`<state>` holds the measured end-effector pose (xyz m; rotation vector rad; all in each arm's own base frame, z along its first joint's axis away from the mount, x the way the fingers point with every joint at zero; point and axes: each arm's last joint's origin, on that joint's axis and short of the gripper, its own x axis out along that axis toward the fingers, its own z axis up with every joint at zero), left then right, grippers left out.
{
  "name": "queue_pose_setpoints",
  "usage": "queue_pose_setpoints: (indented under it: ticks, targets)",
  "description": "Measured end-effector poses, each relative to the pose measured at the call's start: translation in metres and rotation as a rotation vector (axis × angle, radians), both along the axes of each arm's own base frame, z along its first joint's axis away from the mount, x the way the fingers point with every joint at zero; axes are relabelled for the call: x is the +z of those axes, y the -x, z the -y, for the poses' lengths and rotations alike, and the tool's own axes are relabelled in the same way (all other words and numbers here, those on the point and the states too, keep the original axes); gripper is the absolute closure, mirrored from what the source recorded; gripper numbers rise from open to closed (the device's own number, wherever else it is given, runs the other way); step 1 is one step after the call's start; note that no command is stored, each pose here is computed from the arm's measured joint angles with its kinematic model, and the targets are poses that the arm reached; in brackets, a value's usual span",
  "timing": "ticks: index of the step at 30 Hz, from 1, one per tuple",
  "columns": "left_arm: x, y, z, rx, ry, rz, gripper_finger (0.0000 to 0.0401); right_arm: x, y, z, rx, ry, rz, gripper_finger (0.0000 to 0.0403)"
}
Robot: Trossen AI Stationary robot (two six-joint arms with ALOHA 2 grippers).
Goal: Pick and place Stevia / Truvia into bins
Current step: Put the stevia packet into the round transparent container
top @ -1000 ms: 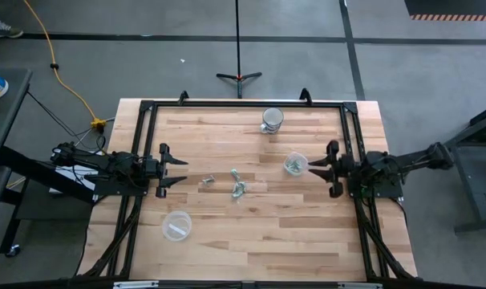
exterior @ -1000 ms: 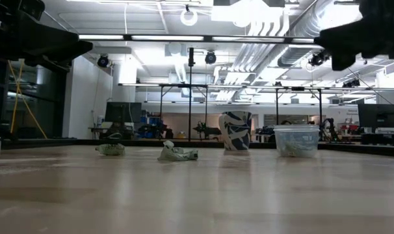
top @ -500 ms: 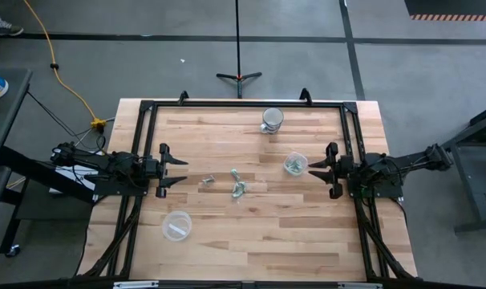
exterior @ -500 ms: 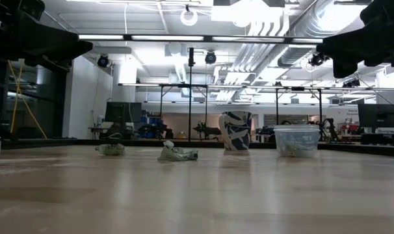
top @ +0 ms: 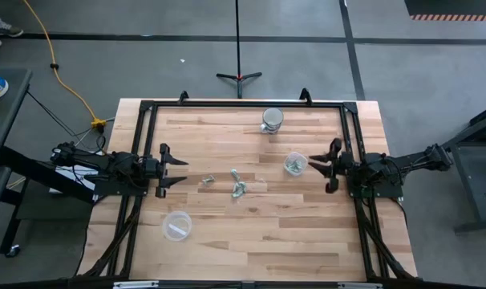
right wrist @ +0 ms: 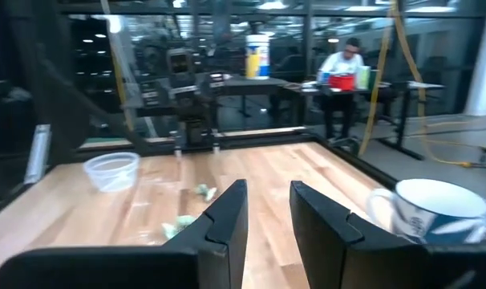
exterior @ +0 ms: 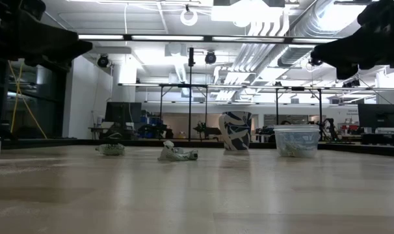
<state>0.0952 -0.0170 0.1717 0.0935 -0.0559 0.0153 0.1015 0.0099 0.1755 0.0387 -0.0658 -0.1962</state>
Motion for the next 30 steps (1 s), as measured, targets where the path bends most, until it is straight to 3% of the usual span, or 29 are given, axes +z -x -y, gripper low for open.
queue_pose_setpoints:
  ticks: [9,15,22,30]
  targets:
    - [0.001,0.0,-0.002,0.053,0.052,0.002,0.0147,0.001,0.001,0.003,-0.095,0.017,0.001,0.0316]
    - [0.015,0.001,-0.002,0.055,0.146,0.142,0.0146,0.002,0.001,0.003,-0.115,0.029,0.003,0.0316]
    - [0.0,-0.013,-0.001,0.132,0.271,-0.01,0.0146,0.002,0.001,0.003,-0.116,0.032,0.003,0.0315]
    - [0.001,-0.038,0.006,0.177,0.306,-0.244,0.0146,0.003,0.001,0.003,-0.119,0.035,0.016,0.0315]
